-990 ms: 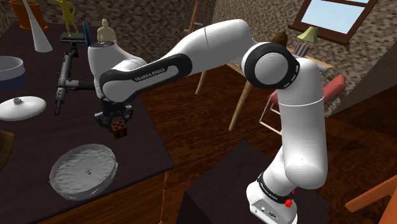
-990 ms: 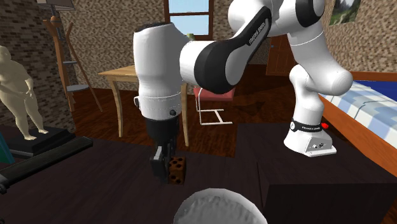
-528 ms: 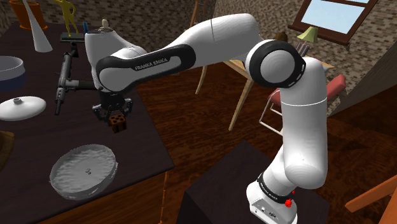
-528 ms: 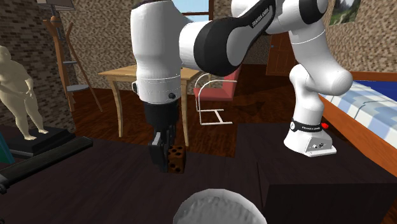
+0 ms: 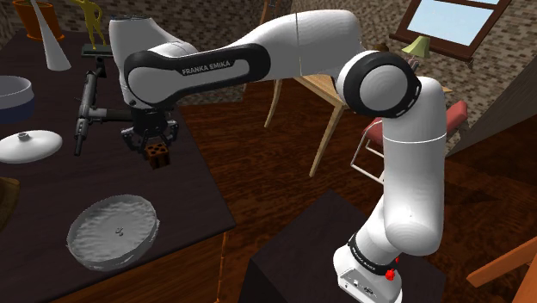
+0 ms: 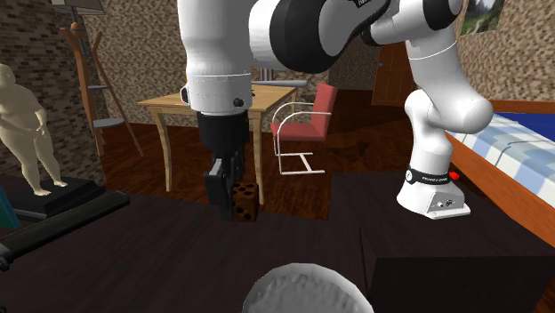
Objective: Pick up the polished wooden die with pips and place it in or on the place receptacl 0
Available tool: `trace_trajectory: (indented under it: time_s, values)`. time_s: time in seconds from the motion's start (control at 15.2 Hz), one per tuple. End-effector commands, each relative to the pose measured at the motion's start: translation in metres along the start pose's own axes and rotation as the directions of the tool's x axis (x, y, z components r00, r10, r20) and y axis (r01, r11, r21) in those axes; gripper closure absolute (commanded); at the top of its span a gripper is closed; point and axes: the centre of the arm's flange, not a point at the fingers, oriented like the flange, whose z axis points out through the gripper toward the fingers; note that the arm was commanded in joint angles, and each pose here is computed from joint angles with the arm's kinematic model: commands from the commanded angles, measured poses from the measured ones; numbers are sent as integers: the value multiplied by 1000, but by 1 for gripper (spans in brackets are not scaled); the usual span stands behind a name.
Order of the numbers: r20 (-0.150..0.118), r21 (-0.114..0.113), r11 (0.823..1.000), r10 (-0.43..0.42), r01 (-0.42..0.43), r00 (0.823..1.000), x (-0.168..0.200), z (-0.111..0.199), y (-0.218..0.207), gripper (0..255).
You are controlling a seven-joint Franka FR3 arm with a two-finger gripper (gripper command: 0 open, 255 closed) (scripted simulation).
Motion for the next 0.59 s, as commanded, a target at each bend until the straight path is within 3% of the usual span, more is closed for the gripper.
trace_trajectory:
  time_s: [0.0,0.13,0.53]
  values:
    - [0,0,1000,0,0,1000,0,-10,0,255]
    - [0,0,1000,0,0,1000,0,-19,0,255]
    - [0,0,1000,0,0,1000,-54,-18,-58,255]
